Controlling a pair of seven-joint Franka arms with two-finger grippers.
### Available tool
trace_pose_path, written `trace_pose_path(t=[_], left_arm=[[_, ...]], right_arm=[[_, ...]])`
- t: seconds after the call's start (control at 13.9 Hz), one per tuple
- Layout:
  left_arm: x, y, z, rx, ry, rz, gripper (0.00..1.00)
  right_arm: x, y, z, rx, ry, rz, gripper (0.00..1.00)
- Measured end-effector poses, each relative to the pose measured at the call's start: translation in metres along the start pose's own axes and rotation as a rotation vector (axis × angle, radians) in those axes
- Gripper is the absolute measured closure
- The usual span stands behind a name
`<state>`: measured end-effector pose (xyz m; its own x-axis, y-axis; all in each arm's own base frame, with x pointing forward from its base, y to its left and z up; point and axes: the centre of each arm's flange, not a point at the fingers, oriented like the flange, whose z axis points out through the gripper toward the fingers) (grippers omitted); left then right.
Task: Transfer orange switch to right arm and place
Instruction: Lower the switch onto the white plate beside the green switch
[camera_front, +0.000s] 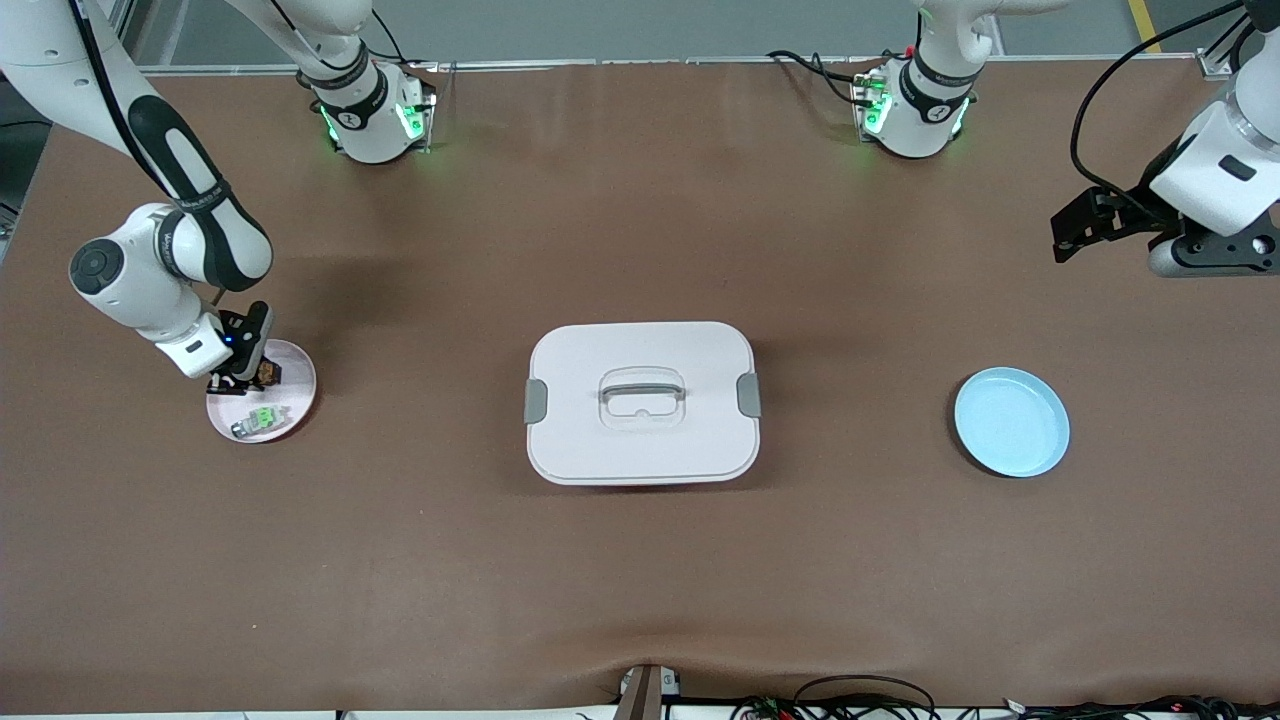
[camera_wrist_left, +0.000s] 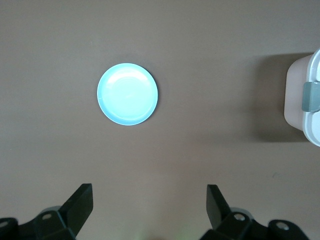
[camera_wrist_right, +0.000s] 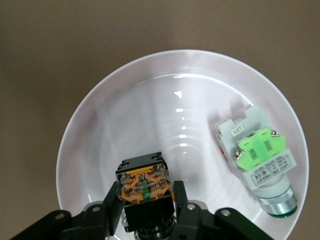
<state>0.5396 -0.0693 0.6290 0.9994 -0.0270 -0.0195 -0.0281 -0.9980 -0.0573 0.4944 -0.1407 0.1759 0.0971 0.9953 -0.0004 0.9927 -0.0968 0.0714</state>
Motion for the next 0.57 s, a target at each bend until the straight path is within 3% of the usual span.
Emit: trace_pose_path(t=[0.36, 0.57], left_arm=[[-0.0003, 0.0000, -0.0005, 0.000, 0.001, 0.000, 0.00], [-0.0003, 0.0000, -0.0006, 0.000, 0.001, 0.000, 0.00]], right_arm=[[-0.0003, -0.0009, 0.0005, 0.001, 0.000, -0.001, 0.01], [0.0004, 0.0009, -0.0024, -0.009, -0.001, -0.003, 0.00]])
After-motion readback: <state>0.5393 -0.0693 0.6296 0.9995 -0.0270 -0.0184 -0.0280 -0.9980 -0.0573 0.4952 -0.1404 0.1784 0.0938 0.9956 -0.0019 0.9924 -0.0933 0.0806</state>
